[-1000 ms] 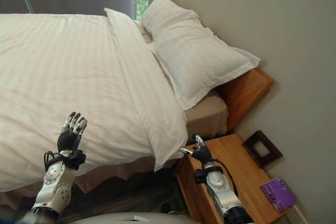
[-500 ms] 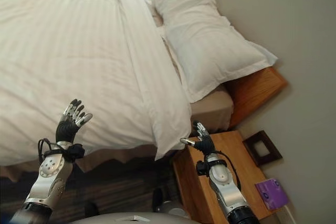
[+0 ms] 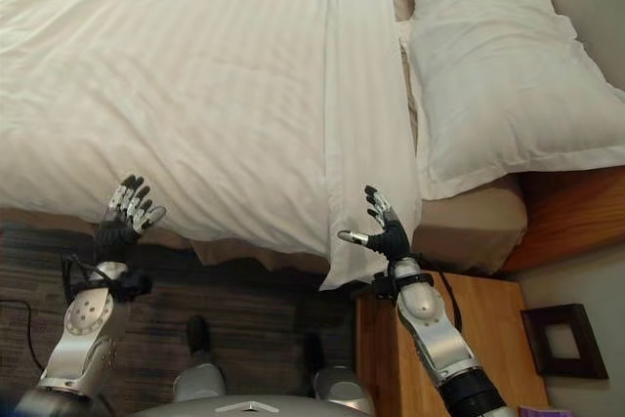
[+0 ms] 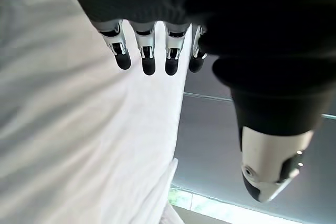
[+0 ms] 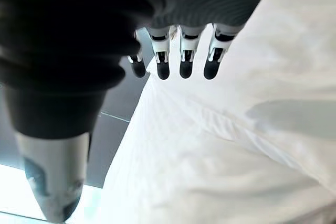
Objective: Making the bed.
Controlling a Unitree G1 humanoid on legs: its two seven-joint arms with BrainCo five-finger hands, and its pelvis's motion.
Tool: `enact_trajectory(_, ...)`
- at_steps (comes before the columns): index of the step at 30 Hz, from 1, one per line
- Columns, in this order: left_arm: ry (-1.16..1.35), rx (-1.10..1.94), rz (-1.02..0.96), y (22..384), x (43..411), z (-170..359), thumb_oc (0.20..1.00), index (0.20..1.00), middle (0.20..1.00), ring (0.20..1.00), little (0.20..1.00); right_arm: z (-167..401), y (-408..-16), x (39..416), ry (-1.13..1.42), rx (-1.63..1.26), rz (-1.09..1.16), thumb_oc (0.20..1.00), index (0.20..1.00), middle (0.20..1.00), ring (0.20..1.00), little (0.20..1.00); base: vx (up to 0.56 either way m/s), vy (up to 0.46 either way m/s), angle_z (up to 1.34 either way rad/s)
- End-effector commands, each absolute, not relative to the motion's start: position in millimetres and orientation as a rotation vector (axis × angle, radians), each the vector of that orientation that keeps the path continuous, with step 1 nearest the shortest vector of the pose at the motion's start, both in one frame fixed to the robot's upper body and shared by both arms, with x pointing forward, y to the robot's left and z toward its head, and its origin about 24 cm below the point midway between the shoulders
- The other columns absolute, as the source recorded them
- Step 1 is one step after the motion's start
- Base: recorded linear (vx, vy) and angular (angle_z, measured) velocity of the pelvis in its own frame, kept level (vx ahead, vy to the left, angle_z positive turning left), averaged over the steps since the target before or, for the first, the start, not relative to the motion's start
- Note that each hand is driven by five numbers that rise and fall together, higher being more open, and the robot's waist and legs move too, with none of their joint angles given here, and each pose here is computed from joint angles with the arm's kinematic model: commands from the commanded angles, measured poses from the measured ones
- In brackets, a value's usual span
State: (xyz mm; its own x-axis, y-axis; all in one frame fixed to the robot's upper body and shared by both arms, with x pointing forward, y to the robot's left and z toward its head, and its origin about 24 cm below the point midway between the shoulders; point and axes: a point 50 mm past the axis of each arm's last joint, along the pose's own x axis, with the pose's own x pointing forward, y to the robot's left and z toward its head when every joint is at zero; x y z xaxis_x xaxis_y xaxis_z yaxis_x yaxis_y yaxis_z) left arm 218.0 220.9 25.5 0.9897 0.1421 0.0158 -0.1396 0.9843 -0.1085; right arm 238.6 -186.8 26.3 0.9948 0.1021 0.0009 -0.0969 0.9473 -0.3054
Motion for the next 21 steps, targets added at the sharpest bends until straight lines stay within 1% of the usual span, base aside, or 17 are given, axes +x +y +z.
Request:
enact_trajectory(1, -0.217, -0.049, 0.101, 234.9, 243.6, 69.3, 1.000, 1.000, 1.000, 1.000, 1.000, 63.2, -172.3, 263.5, -0.219, -0.321, 0.100, 1.000, 1.000, 1.000, 1.000, 1.000, -0.27, -0.031, 0.88)
enact_trajectory(8, -0.230, -0.088, 0.084, 229.3, 246.7, 71.5, 1.000, 1.000, 1.000, 1.000, 1.000, 76.2, -181.8, 267.9, -0.263, -0.394, 0.085, 1.000, 1.000, 1.000, 1.000, 1.000, -0.12, -0.002, 0.60)
enact_trajectory(10, -0.214, -0.096, 0.083, 229.7, 246.8, 69.8, 1.000, 1.000, 1.000, 1.000, 1.000, 76.9, -183.8, 269.3, -0.263, -0.415, 0.081, 1.000, 1.000, 1.000, 1.000, 1.000, -0.04, 0.268, 0.60)
enact_trajectory(13, -0.150, -0.037, 0.056, 230.4, 245.4, 61.7, 1.000, 1.000, 1.000, 1.000, 1.000, 72.0, -184.1, 271.6, -0.236, -0.471, 0.090, 1.000, 1.000, 1.000, 1.000, 1.000, -0.17, 0.326, 1.12)
enact_trajectory(17, -0.138, 0.027, 0.033, 233.9, 248.1, 62.5, 1.000, 1.000, 1.000, 1.000, 1.000, 66.7, -176.2, 275.5, -0.215, -0.453, 0.105, 1.000, 1.000, 1.000, 1.000, 1.000, -0.14, 0.194, 0.64)
enact_trajectory(19, -0.155, 0.080, 0.037, 237.7, 253.0, 66.9, 1.000, 1.000, 1.000, 1.000, 1.000, 68.7, -160.0, 280.5, -0.233, -0.437, 0.151, 1.000, 1.000, 1.000, 1.000, 1.000, -0.26, 0.175, 0.47)
enact_trajectory(21, -0.157, 0.091, 0.044, 240.0, 253.7, 67.3, 1.000, 1.000, 1.000, 1.000, 1.000, 65.7, -155.2, 279.6, -0.225, -0.433, 0.167, 1.000, 1.000, 1.000, 1.000, 1.000, -0.20, 0.152, 0.20)
